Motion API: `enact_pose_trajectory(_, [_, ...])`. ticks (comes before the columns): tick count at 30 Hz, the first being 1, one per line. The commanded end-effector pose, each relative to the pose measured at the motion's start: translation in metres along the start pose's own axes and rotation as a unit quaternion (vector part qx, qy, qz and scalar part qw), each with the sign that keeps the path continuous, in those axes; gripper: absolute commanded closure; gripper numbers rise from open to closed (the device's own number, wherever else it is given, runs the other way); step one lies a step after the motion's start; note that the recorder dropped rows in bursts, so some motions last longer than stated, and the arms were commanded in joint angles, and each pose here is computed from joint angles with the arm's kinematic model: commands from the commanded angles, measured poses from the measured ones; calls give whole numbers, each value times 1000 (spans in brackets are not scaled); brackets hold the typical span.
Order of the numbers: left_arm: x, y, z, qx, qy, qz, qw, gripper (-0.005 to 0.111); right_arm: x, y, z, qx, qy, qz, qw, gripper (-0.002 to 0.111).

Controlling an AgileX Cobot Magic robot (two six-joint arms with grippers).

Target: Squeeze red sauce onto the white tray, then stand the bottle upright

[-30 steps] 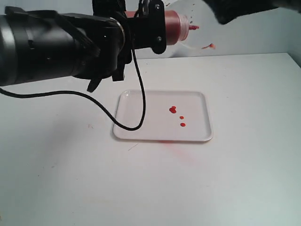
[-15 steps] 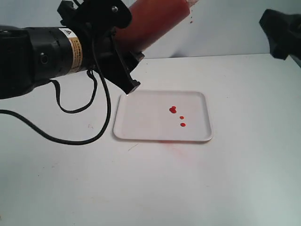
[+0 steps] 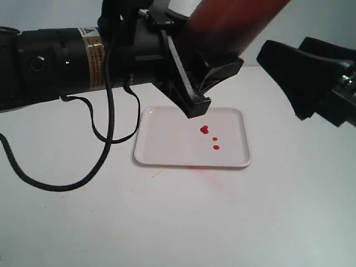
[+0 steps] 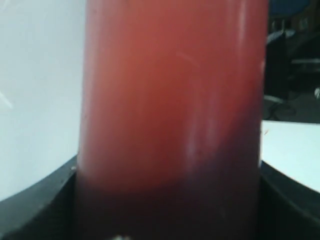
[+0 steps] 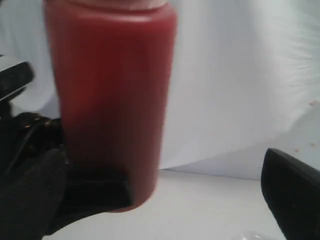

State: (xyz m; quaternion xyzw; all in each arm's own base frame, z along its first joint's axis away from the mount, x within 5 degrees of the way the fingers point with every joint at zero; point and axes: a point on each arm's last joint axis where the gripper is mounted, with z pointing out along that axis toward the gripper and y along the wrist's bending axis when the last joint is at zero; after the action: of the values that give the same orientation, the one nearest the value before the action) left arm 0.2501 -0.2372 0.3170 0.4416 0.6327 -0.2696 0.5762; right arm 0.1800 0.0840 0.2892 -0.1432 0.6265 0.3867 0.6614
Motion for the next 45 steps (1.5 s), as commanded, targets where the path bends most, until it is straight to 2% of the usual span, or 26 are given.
enact_pose_trajectory(1, [-9, -5, 3, 37, -61, -29, 997, 107, -6, 12, -2, -61, -29, -8, 998, 12])
enact_pose_trajectory(6, [-1, -14, 14, 98, -89, -43, 990, 107, -10, 14, -2, -75, -45, -4, 996, 12])
enact_pose_trajectory(11, [18, -20, 30, 138, -88, -62, 984, 107, -11, 15, -2, -80, -50, -4, 996, 12])
enact_pose_trajectory(14, [25, -24, 36, 167, -100, -72, 978, 107, -13, 13, -2, -71, -59, 5, 996, 17])
enact_pose_trajectory(16, [28, -27, 38, 182, -107, -77, 974, 107, -13, 12, -2, -66, -63, 8, 996, 29])
enact_pose_trajectory(18, [29, -28, 38, 189, -112, -79, 972, 107, -12, 11, -2, -60, -57, 7, 997, 46])
enact_pose_trajectory(23, [28, -28, 38, 194, -118, -80, 971, 107, -8, 6, -1, -32, -33, -3, 999, 101])
enact_pose_trajectory(24, [28, -29, 38, 196, -119, -80, 970, 107, -7, 6, -1, -29, -30, -4, 999, 108])
enact_pose_trajectory(31, [27, -29, 37, 199, -123, -80, 969, 107, -8, 5, -1, -26, -35, -39, 998, 108])
enact_pose_trajectory(45, [27, -29, 37, 201, -121, -77, 969, 105, -11, 0, -1, 6, -49, -42, 998, 108])
